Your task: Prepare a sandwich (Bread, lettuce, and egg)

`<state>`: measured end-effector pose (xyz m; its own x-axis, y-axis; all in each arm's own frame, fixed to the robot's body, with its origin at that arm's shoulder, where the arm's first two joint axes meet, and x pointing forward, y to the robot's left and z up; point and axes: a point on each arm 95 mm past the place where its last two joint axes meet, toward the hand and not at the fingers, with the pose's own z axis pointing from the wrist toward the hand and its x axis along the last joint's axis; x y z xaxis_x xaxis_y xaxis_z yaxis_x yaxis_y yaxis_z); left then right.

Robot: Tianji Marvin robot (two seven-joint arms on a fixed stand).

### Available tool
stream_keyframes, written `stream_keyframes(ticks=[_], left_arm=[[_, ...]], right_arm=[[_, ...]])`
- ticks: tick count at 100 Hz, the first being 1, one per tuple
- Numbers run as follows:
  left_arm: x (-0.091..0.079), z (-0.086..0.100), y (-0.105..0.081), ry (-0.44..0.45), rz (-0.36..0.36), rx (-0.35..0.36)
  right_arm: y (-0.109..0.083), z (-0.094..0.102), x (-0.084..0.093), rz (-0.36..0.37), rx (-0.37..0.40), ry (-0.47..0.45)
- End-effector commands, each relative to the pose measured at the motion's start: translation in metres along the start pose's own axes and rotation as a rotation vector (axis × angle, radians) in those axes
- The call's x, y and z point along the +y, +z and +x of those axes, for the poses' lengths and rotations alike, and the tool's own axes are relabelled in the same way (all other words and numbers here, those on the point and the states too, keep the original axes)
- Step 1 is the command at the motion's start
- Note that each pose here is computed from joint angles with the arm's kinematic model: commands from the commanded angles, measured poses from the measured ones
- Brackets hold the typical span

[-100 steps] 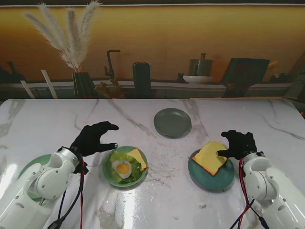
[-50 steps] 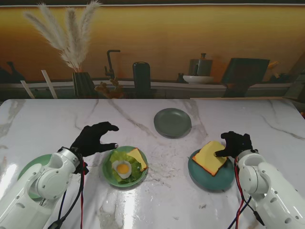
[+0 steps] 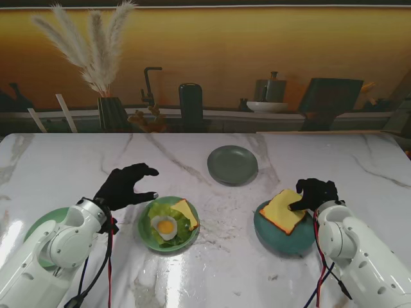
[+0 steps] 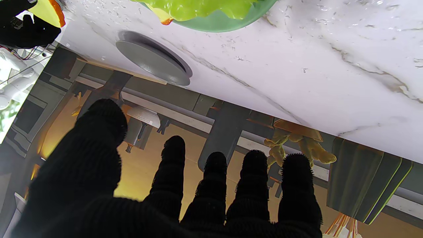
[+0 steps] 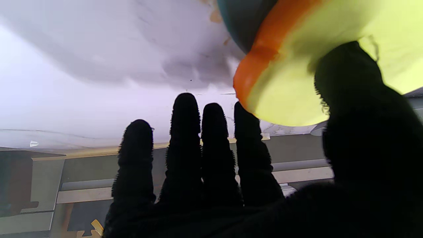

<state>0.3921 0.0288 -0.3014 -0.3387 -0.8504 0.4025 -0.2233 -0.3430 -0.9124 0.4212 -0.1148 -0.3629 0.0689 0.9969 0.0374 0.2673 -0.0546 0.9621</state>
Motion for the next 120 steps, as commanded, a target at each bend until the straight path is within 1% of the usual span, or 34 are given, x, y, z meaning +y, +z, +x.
stream_keyframes(ticks=[1,23,47,91,120], left_arm=[[-0.001,0.000,0.001,-0.003,0.007,-0.005],[-0.002,-0.002,0.000,0.005,0.006,-0.005],[-0.002,-0.003,0.000,0.012,0.006,-0.002],[-0.003,-0.005,-0.001,0.016,0.011,0.000],[-0.005,-0.007,-0.002,0.025,0.032,0.002]], right_arm=[[0.000,0.005,-0.006,0.005,0.012,0.019],[0.001,0.006,-0.005,-0.032,0.034,0.024],[-0.002,0.007,-0.001,-0.070,0.078,0.032],[-0.016,0.015,0.013,-0.144,0.158,0.052],[-0.028,0.026,0.021,-0.182,0.178,0.136]])
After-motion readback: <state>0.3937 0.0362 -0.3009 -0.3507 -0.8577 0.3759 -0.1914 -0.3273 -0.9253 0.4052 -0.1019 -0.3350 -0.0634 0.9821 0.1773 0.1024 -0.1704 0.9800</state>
